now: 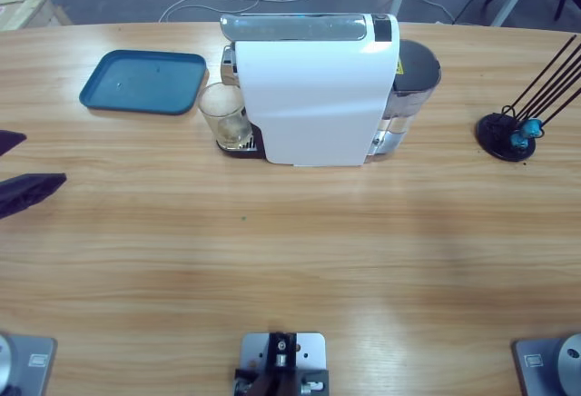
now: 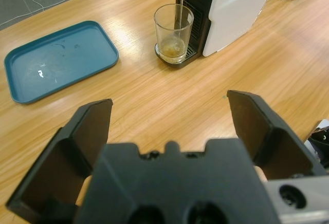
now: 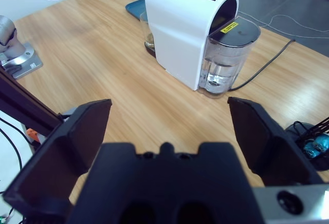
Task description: Pour coffee
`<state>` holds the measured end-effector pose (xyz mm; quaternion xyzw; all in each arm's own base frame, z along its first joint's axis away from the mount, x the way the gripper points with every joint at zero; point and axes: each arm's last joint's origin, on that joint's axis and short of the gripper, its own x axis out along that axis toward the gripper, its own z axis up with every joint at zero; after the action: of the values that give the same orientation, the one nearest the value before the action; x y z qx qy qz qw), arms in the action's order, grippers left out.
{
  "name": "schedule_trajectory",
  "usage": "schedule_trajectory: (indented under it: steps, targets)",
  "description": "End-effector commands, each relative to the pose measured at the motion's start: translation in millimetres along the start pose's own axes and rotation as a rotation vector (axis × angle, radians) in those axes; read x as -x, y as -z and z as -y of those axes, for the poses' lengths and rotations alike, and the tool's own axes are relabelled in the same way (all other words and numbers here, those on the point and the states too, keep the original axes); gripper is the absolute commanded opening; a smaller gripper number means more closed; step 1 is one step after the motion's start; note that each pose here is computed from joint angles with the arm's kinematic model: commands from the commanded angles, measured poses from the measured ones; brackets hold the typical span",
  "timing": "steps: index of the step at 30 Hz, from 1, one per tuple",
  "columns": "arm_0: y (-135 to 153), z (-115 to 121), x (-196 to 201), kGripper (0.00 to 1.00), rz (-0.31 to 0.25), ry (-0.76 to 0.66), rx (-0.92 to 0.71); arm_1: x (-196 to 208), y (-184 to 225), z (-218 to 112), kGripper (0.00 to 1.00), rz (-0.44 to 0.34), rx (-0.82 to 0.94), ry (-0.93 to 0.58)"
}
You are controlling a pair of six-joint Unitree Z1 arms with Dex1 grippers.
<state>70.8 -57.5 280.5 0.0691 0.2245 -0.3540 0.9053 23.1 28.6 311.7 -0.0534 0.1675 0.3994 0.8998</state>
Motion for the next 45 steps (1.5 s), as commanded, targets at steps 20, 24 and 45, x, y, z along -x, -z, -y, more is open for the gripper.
schedule_trajectory:
  steps: [20,24,45]
  targets:
    - [10,0,-9,0.959,-0.027,0.018,0.023,-7,8,0,1.0,-0.04,-0.009,-0.017]
    - [-4,-1,-23,0.959,-0.052,0.036,0.027,-6,8,0,1.0,-0.037,-0.009,-0.018]
    - [-17,-16,-190,0.982,-0.138,0.196,-0.048,-11,8,0,1.0,-0.059,-0.019,-0.028]
